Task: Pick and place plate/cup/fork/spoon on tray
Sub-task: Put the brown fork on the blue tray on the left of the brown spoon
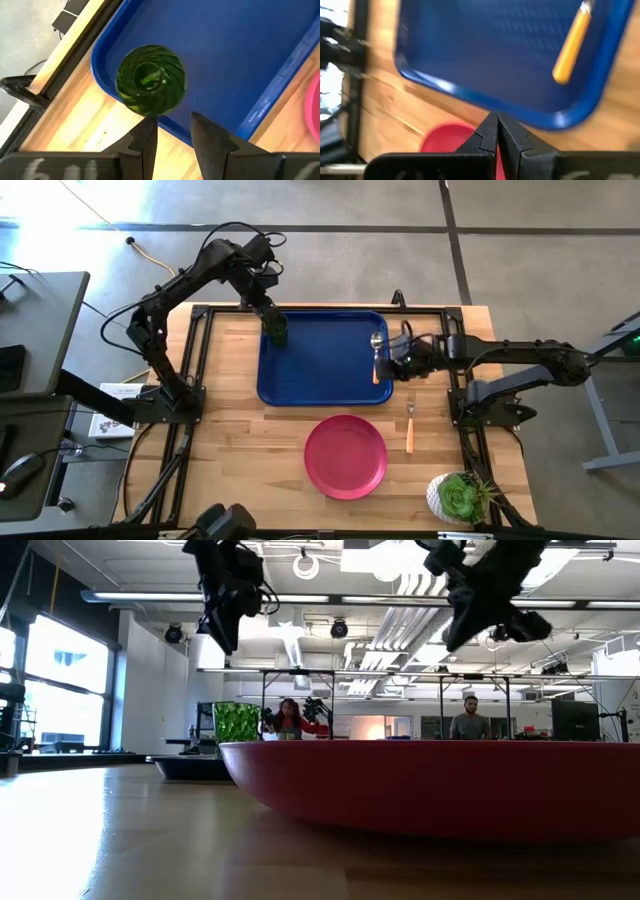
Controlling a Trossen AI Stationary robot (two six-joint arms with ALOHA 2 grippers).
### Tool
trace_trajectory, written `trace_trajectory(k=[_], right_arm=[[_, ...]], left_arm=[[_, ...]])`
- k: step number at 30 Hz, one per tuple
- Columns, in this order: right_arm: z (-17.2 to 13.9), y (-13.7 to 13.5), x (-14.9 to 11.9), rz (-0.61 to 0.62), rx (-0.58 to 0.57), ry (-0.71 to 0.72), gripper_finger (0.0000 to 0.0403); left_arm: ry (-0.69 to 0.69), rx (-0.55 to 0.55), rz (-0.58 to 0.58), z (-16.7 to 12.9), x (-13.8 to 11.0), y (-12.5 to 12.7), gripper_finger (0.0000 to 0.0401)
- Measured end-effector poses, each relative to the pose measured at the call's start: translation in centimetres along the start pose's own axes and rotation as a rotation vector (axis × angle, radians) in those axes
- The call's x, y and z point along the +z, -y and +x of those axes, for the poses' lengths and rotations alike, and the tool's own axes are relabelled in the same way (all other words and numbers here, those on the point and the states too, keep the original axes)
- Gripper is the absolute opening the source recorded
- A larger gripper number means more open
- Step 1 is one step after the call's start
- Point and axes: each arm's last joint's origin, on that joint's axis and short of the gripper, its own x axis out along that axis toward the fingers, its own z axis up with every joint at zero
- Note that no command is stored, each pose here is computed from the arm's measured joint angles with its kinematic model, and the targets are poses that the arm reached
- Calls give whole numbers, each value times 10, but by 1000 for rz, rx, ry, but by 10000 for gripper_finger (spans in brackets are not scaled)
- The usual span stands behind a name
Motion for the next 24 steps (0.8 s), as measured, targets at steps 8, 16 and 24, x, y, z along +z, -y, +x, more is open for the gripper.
trace_trajectory(k=[8, 16, 24], right_arm=[[-4, 9, -34, 26, -159, -120, 0], [-12, 17, -62, 45, -287, -191, 0], [-18, 21, -88, 18, -355, -265, 0]], left_arm=[[55, -17, 16, -19, -9, 30, 104], [116, -53, 50, -40, -25, 67, 104], [184, -126, 76, -42, -45, 112, 104]])
